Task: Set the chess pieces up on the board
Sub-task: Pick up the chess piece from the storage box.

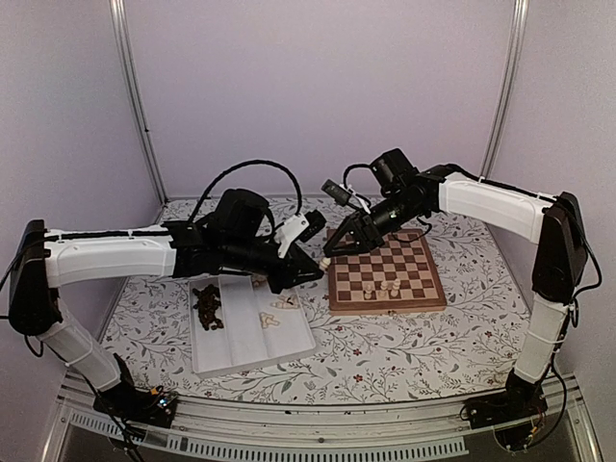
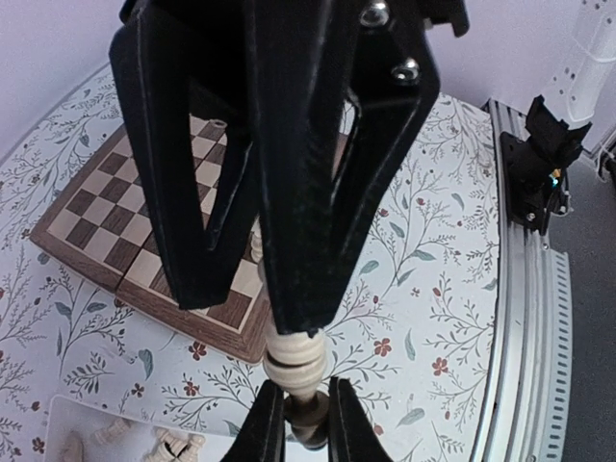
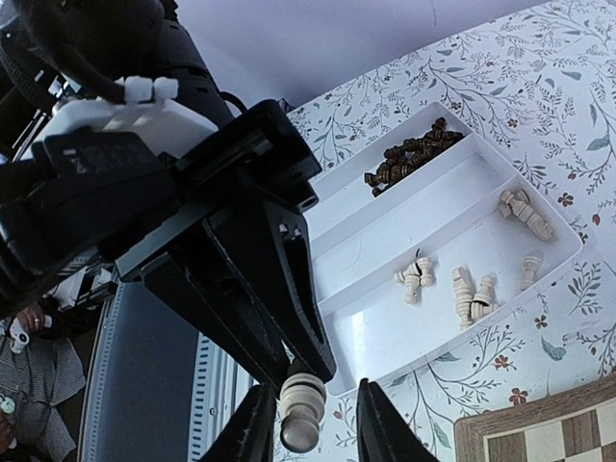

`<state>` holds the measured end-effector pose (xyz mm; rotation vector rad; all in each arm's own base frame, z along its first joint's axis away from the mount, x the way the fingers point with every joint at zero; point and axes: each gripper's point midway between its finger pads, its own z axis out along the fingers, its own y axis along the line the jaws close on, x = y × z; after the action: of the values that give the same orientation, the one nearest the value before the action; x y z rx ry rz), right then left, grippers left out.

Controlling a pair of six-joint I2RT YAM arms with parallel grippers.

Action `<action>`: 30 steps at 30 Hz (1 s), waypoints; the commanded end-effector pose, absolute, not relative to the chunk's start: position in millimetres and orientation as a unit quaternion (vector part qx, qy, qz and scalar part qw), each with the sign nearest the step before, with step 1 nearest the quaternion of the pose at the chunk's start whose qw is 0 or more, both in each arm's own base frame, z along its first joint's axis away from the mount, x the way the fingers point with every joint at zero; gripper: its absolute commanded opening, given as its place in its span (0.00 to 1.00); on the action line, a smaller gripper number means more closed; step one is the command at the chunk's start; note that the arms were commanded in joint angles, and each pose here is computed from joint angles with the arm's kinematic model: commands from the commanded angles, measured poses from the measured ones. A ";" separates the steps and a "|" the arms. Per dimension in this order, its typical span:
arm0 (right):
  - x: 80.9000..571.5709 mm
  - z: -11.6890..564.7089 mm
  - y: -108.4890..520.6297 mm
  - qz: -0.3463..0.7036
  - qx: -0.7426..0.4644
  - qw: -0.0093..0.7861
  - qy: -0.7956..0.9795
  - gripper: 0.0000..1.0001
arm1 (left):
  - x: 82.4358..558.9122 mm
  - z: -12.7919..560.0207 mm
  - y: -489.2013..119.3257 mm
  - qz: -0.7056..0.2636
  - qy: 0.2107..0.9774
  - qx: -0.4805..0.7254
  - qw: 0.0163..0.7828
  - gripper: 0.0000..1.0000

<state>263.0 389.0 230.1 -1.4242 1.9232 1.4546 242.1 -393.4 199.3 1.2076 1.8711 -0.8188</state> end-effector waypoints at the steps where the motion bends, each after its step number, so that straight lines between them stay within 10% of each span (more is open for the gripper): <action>1: 260.3 229.3 389.8 0.514 -0.504 0.163 0.675 0.28 | 250.1 203.0 -391.7 -0.320 0.730 0.467 0.383 0.00; 19: 274.7 231.3 372.7 0.463 -0.507 0.207 0.696 0.00 | 257.7 196.4 -384.2 -0.307 0.741 0.461 0.381 0.00; 30: 349.5 165.0 204.8 0.190 -0.403 0.305 0.842 0.00 | 259.1 245.5 -405.2 -0.361 0.737 0.424 0.384 0.00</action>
<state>336.7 263.6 198.9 -1.1253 2.1347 0.9028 248.6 -392.8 209.8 1.1538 1.9023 -0.8680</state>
